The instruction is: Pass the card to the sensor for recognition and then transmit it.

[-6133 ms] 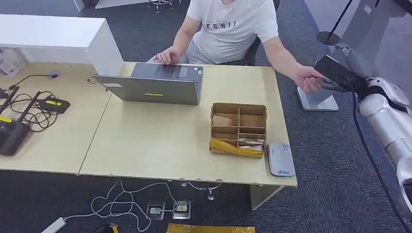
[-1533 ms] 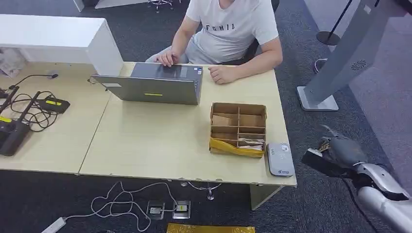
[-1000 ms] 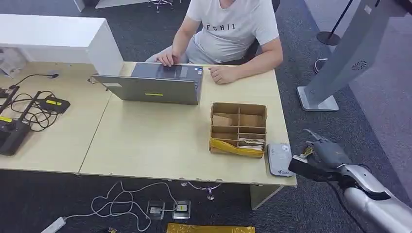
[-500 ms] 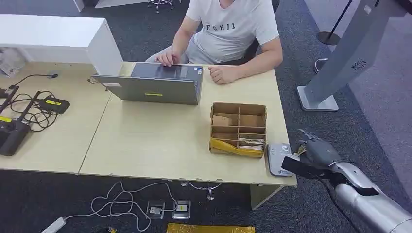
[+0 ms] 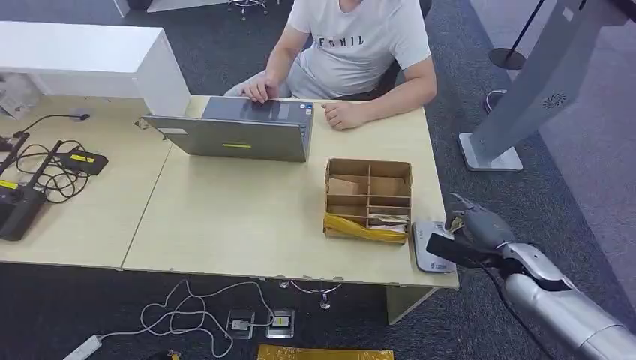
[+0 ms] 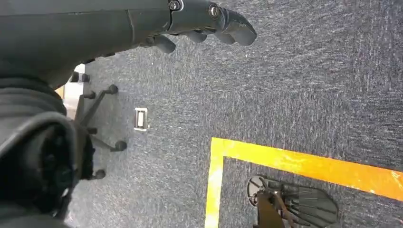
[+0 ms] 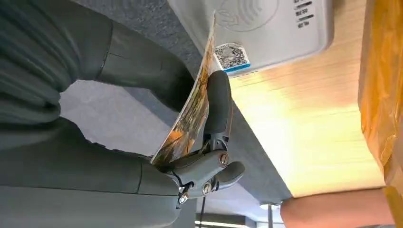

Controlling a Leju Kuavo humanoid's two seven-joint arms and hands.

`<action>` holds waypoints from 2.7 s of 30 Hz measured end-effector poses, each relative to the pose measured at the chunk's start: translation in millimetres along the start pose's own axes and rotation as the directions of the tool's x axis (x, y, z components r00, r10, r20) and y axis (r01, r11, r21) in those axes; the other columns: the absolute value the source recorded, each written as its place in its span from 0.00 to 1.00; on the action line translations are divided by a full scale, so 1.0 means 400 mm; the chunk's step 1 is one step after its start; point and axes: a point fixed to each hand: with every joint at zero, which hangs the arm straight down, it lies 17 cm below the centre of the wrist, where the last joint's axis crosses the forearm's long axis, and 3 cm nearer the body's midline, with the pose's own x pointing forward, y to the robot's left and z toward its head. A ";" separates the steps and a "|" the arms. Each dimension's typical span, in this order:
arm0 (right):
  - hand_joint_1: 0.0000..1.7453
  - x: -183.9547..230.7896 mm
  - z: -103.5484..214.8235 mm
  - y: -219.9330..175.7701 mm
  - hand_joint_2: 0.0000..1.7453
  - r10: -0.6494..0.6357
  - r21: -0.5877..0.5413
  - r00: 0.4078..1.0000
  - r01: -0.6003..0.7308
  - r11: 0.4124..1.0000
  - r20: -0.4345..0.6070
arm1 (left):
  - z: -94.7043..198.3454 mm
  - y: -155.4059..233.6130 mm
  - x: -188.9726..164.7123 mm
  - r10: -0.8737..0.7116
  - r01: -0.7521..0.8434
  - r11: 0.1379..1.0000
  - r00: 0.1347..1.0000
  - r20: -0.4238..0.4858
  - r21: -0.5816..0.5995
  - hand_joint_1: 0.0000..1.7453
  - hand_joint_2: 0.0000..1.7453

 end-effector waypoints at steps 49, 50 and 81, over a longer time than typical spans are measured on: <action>1.00 -0.156 -0.084 -0.400 1.00 0.060 -0.269 0.993 -0.086 0.959 -0.102 | -0.002 0.009 0.002 -0.005 0.005 1.000 1.000 -0.007 0.002 0.00 0.00; 1.00 -0.158 -0.084 -0.439 1.00 0.071 -0.291 0.992 -0.099 0.952 -0.105 | -0.002 0.010 0.002 -0.005 0.005 1.000 1.000 -0.006 0.002 0.00 0.00; 1.00 -0.095 -0.083 -0.792 1.00 0.153 -0.462 0.984 -0.178 0.869 -0.091 | -0.001 0.005 0.024 -0.004 0.005 1.000 1.000 0.020 -0.019 0.00 0.00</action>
